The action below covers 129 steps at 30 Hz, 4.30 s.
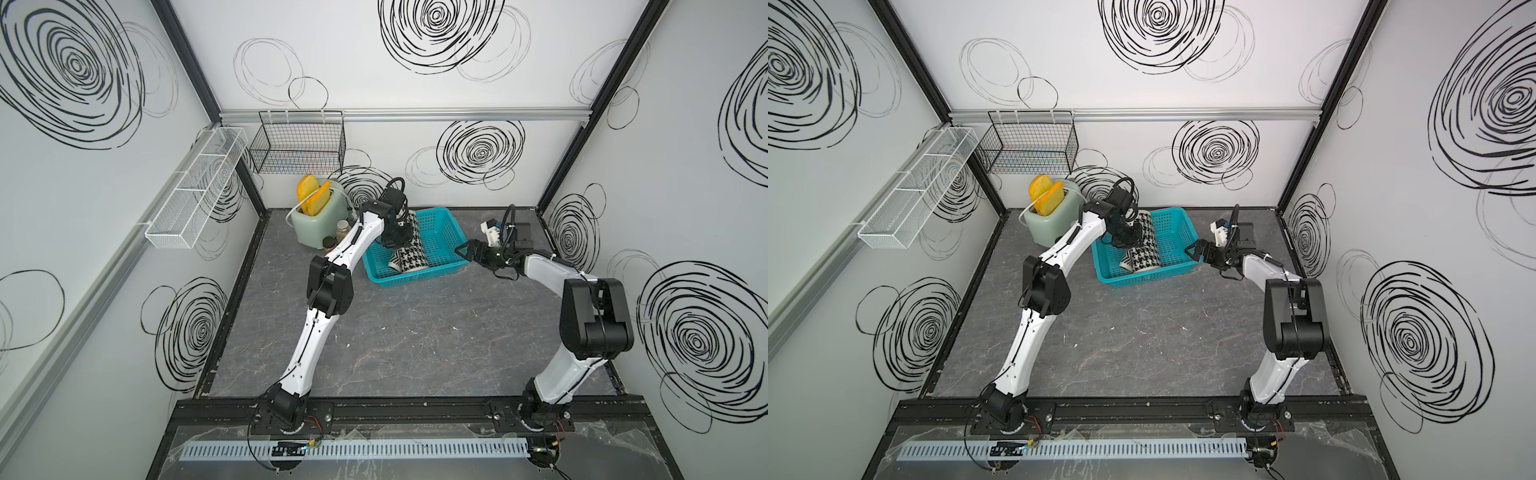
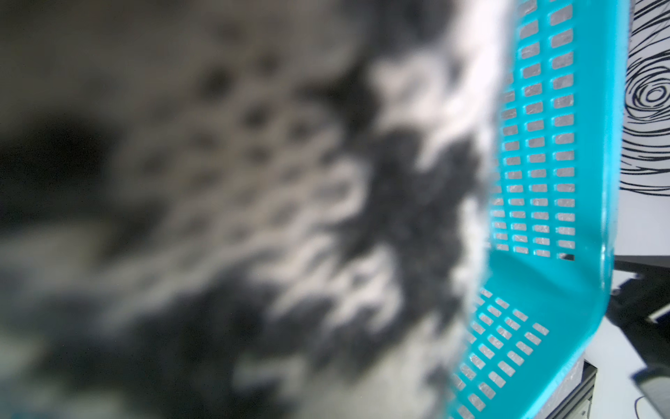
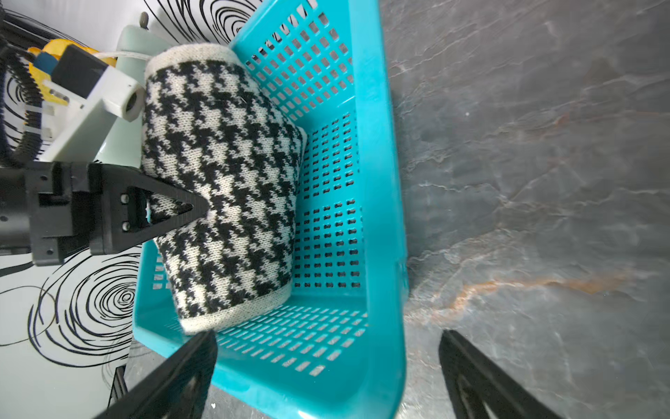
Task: Roll up the scarf and place it into the basket
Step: Adjust the basket at the center of the board, then adjust the scarf at the basket.
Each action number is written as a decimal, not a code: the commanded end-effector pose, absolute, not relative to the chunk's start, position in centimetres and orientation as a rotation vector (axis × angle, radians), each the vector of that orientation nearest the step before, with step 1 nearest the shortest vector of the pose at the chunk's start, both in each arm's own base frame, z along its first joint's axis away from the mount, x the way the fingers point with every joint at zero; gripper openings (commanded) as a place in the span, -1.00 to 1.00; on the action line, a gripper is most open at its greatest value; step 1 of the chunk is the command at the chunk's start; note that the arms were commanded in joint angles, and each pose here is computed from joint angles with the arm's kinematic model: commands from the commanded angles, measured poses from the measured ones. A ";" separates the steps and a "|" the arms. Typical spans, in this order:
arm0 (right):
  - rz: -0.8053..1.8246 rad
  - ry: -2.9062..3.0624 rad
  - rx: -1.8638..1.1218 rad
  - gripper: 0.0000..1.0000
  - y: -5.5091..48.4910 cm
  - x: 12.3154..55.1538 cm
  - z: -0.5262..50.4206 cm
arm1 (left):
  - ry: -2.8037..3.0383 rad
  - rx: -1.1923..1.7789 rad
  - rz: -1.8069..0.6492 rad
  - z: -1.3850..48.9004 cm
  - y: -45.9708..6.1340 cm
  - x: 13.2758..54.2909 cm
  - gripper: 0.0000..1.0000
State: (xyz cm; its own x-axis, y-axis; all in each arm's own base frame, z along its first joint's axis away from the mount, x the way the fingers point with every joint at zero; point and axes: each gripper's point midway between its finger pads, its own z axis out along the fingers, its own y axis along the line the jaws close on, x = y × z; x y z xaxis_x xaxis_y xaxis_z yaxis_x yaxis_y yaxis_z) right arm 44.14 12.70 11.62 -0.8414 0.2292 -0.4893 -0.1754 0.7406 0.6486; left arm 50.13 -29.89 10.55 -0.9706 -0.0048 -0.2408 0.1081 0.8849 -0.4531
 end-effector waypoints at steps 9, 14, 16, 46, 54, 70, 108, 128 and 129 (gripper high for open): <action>1.059 2.384 -0.081 0.25 17.4 44.1 11.1 | 2.841 0.133 -0.609 8.7 -31.8 49.0 -1.00; 1.123 2.400 -0.125 -0.01 20.0 42.1 11.1 | 2.832 0.134 -0.609 8.9 -32.4 48.8 -1.00; 1.151 2.400 -0.139 -0.07 20.8 41.5 11.2 | 2.818 0.137 -0.604 9.2 -32.6 48.8 -1.00; 1.141 2.312 0.184 -0.18 17.9 38.7 11.0 | 2.790 0.103 -0.785 11.1 -32.7 46.6 0.42; 1.058 2.333 0.183 -0.10 16.0 38.1 11.1 | 2.749 0.092 -0.810 13.8 -29.1 45.8 0.96; 1.004 2.347 0.164 -0.09 15.4 38.3 12.2 | 2.491 0.277 -1.246 20.3 -40.1 44.0 0.23; 0.980 2.411 0.121 -0.14 18.4 40.2 10.4 | 2.449 0.035 -1.228 16.6 -29.3 49.0 -0.05; 0.995 2.421 0.090 -0.16 20.0 41.3 10.3 | 2.624 -0.085 -1.027 6.0 -25.8 49.5 -0.06; 1.004 2.416 0.086 -0.16 20.1 41.3 10.4 | 2.643 -0.089 -1.004 5.6 -25.4 49.1 -0.06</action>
